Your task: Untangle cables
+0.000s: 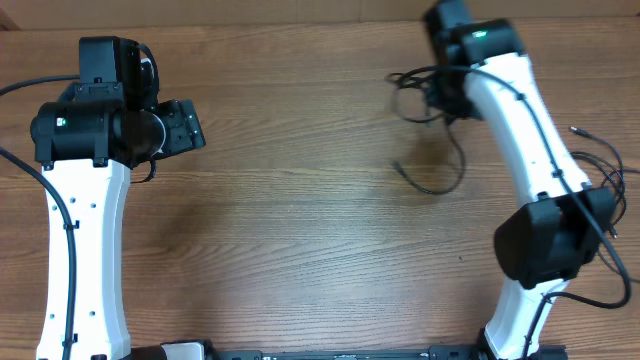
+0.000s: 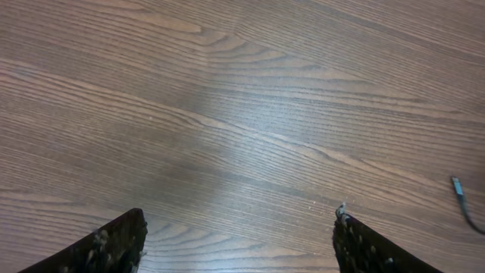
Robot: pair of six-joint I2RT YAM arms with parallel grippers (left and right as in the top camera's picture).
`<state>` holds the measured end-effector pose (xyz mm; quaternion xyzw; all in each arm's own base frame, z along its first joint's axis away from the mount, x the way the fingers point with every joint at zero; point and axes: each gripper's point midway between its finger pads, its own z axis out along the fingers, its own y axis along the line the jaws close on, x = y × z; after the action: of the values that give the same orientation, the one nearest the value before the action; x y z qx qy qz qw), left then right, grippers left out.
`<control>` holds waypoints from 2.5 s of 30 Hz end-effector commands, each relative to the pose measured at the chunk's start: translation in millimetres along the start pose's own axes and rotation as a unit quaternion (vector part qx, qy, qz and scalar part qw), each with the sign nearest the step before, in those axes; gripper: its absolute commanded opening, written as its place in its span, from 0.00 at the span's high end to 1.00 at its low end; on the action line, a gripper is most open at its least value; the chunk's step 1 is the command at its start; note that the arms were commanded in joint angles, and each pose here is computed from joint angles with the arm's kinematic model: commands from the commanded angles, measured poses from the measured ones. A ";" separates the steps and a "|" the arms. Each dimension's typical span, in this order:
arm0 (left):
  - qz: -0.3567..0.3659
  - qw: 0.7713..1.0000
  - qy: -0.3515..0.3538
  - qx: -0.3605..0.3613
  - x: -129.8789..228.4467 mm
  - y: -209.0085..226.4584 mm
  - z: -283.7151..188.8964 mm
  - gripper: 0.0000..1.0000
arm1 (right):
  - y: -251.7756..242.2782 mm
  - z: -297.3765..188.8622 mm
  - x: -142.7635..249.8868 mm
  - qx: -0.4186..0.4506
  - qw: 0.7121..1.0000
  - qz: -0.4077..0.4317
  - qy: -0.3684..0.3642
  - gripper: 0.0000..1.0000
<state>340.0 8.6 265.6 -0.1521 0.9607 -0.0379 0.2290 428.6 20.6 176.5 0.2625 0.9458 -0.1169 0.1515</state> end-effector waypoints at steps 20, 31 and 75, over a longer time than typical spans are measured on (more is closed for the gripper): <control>-0.007 1.000 -0.015 0.007 -4.5 -0.9 -9.5 0.21 | -234.6 -61.7 -124.3 -0.022 0.965 0.238 -0.110 0.00; -0.007 1.000 -0.014 0.007 -3.8 -0.8 -9.5 0.21 | -238.8 -59.8 -120.5 -0.021 0.967 0.235 -0.101 0.00; -0.006 1.000 -0.012 0.016 -3.4 -3.8 -9.5 0.21 | 34.4 112.0 44.2 -0.158 0.987 0.016 0.038 0.12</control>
<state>339.9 6.1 265.6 -0.1515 0.9608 -0.0451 0.2277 439.8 37.8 59.7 0.2223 0.9611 0.0559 0.1540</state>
